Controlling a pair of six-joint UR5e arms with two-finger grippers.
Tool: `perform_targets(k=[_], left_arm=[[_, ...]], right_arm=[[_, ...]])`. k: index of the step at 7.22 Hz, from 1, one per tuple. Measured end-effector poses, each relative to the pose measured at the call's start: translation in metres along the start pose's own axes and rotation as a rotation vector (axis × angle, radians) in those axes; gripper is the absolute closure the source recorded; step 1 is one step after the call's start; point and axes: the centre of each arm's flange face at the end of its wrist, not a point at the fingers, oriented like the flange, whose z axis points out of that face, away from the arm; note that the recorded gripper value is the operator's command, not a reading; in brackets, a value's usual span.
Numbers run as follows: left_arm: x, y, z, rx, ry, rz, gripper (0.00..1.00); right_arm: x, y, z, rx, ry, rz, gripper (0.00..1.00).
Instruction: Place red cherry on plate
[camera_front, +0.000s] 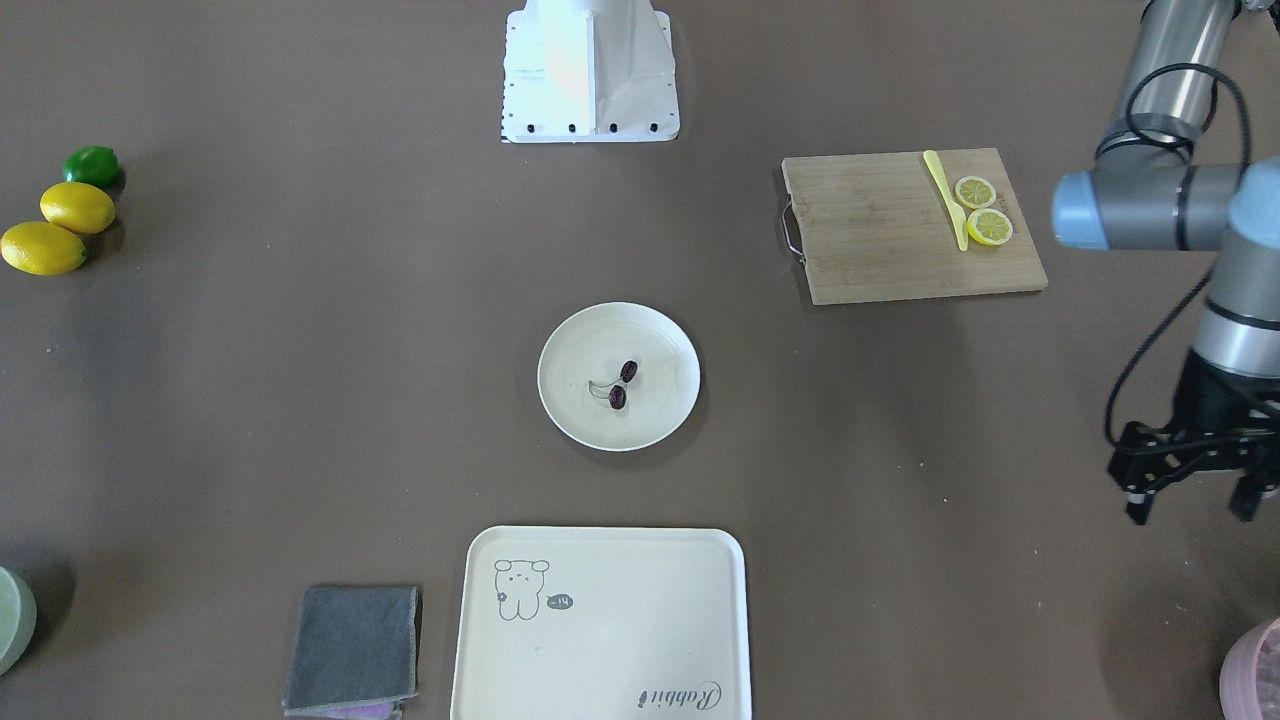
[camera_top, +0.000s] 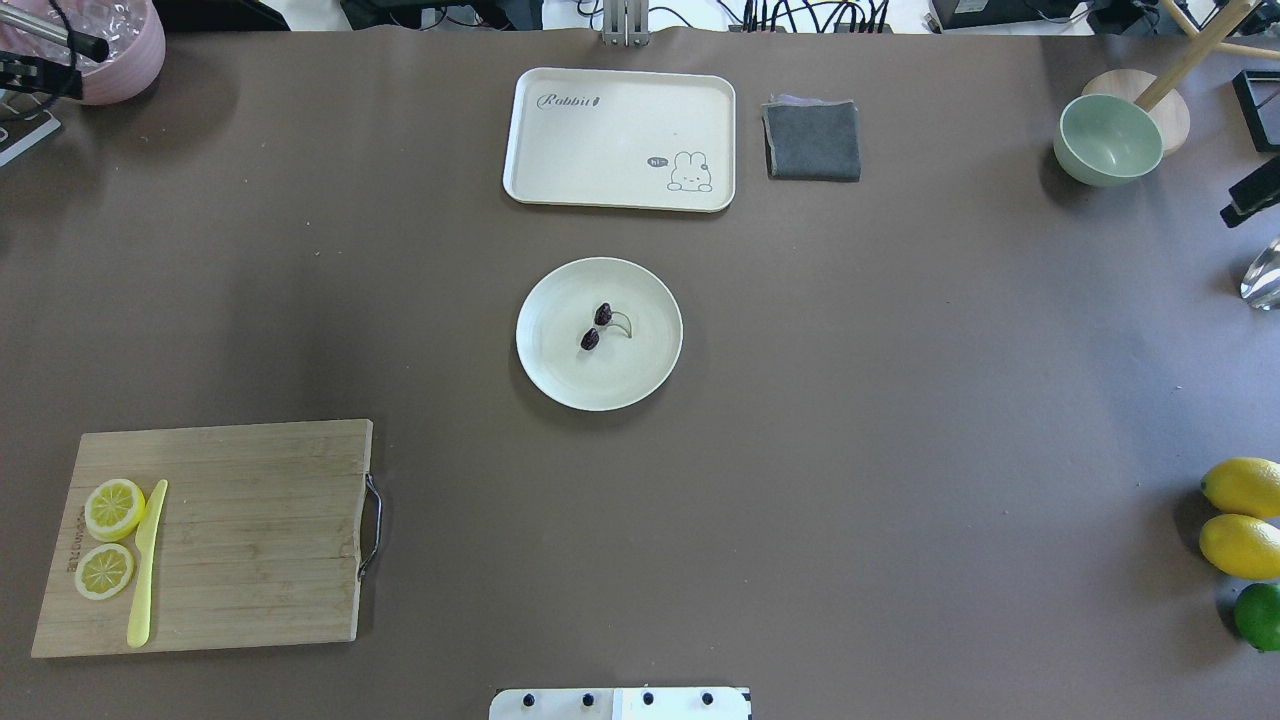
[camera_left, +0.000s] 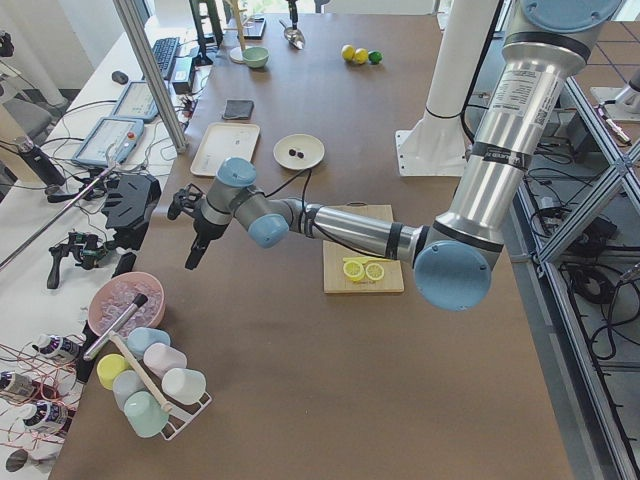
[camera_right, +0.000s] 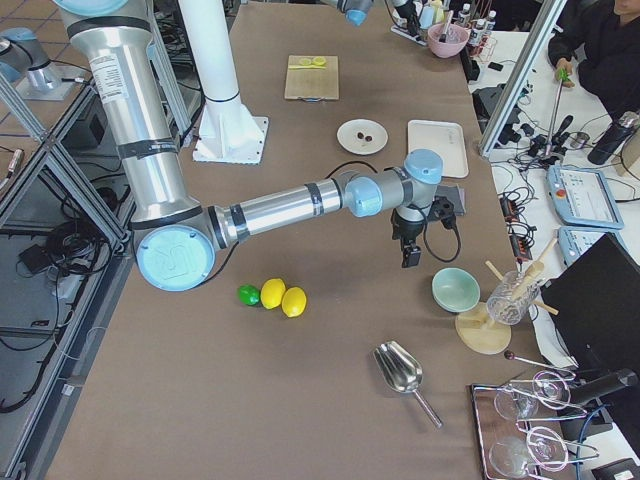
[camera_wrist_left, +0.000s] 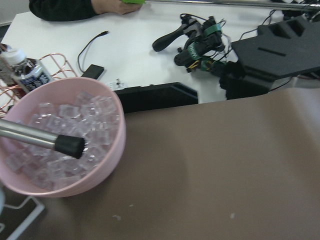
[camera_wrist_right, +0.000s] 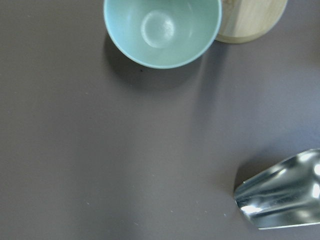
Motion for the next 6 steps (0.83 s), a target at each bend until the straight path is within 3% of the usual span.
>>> perform_targets(k=[2, 3, 6], left_arm=[[-0.096, 0.034, -0.014, -0.123, 0.070, -0.008, 0.02], [-0.139, 0.059, -0.023, -0.151, 0.095, -0.009, 0.02], [-0.183, 0.105, -0.058, -0.167, 0.190, -0.043, 0.02]], right_arm=[[0.051, 0.037, -0.006, 0.002, -0.001, 0.016, 0.00], [0.067, 0.052, -0.008, 0.004, 0.004, 0.036, 0.00], [0.078, 0.072, -0.017, 0.018, 0.015, 0.063, 0.00]])
